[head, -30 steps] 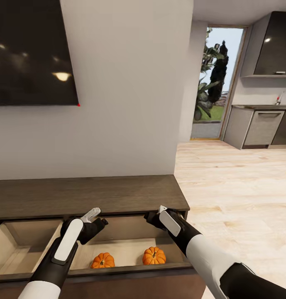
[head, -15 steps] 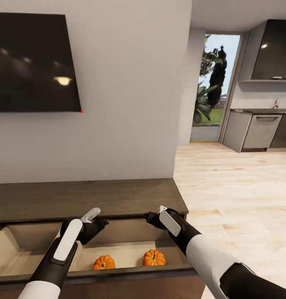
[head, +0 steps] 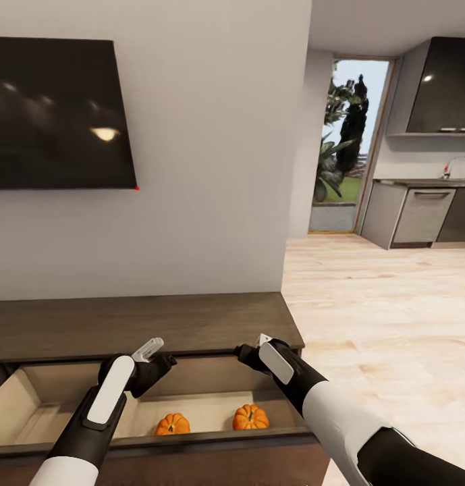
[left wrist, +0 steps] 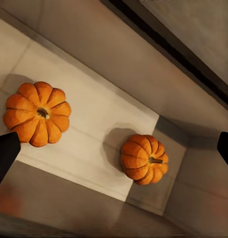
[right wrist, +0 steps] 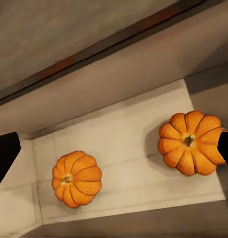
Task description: Place each of the two pumpkins and all three candles from the living room inside a cabinet in the living room (use any cabinet), then make sure every cabinet is closed, and position the cauldron so it is next to a table in the living room.
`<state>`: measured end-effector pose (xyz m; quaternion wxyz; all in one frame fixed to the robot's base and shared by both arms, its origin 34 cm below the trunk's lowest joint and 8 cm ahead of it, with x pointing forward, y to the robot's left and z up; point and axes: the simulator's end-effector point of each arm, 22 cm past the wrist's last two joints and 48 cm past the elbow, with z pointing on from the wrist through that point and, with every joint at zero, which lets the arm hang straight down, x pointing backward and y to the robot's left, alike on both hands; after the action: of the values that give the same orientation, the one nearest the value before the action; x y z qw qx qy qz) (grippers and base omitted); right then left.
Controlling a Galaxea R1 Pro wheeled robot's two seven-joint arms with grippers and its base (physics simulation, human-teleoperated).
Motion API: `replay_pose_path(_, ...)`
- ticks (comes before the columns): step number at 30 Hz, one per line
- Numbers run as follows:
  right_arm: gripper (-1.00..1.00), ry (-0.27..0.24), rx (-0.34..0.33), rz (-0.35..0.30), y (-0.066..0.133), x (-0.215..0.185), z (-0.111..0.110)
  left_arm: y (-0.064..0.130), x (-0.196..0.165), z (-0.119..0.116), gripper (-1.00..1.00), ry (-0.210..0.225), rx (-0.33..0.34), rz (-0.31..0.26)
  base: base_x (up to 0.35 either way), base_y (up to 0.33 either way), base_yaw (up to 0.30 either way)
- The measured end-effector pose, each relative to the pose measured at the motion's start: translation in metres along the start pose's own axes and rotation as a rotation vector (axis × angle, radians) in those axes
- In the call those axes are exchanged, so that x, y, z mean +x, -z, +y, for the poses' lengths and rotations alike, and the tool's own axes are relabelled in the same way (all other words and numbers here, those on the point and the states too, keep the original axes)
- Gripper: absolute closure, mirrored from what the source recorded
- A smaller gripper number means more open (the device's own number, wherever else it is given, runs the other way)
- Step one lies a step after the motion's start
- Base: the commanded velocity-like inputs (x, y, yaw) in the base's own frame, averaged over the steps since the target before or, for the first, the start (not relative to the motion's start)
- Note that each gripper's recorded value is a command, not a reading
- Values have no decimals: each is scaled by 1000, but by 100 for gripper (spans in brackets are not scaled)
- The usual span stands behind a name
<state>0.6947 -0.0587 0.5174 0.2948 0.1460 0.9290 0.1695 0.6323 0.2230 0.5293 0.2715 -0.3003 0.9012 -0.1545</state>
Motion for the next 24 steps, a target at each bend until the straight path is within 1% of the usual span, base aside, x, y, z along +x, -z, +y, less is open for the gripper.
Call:
replay_pose_path(16,-100,1,-3,0,22,-24,16,23,-19,-20,-100,-1,0,1,-287,120,0)
replay_pose_path(24,-100,1,-3,-1,33,-36,24,36,-29,-30,-100,-4,0,-2,-51,23,0)
